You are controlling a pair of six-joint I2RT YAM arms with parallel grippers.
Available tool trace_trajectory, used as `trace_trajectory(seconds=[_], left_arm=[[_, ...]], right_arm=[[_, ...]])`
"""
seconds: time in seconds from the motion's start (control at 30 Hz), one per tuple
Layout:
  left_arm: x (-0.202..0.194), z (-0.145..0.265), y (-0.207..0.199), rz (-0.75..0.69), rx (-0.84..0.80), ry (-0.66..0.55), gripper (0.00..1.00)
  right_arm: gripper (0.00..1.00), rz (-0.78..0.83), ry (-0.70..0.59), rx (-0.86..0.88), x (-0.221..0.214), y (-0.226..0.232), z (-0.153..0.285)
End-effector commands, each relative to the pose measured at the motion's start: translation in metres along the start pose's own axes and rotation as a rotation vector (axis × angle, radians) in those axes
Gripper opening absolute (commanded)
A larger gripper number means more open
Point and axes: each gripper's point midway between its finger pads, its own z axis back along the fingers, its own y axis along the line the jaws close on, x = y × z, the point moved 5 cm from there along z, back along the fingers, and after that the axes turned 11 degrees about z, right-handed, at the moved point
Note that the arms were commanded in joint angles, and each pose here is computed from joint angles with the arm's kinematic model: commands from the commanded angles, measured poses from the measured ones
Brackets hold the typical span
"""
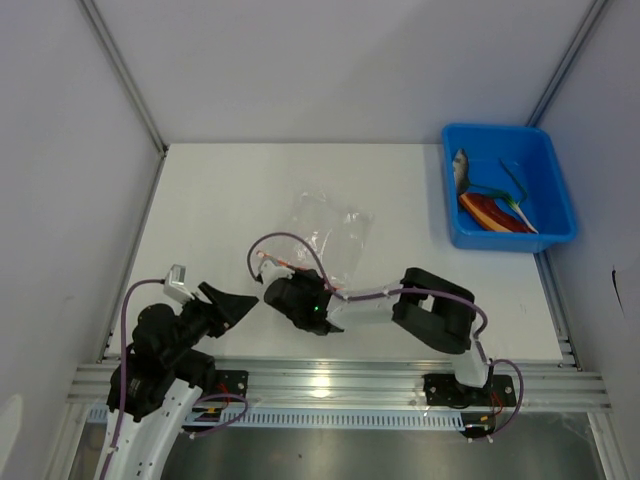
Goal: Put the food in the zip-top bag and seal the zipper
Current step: Pick up the zipper food storage bag at the center of the board.
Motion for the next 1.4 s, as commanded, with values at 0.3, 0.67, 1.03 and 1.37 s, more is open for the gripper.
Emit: trace_trajectory(seconds=[0.3,0.67,1.03,1.37], left_arm=[[0.010,-0.020,-0.025,-0.061,-0.075,0.031,0.63],[0.037,-0.052,-0.064,-0.081,-0.037,0.041,0.69],[0.037,-0.093,-0.047,-0.028,0.041,0.117,0.68],[0.040,-0.111,-0.044,-0.065,0.079,0.132,0.52]], right_arm=[[0.00,-0.573,-0.101,0.302,0.058,-0.125,0.048],[0.00,-0.675,-0.188,0.485,0.071,-0.145,0.078],[0.00,-0.722,-0.250,0.520,0.080,-0.163,0.095],[0.00,-0.812,-0.302,0.601,0.085,-0.181,0.101]])
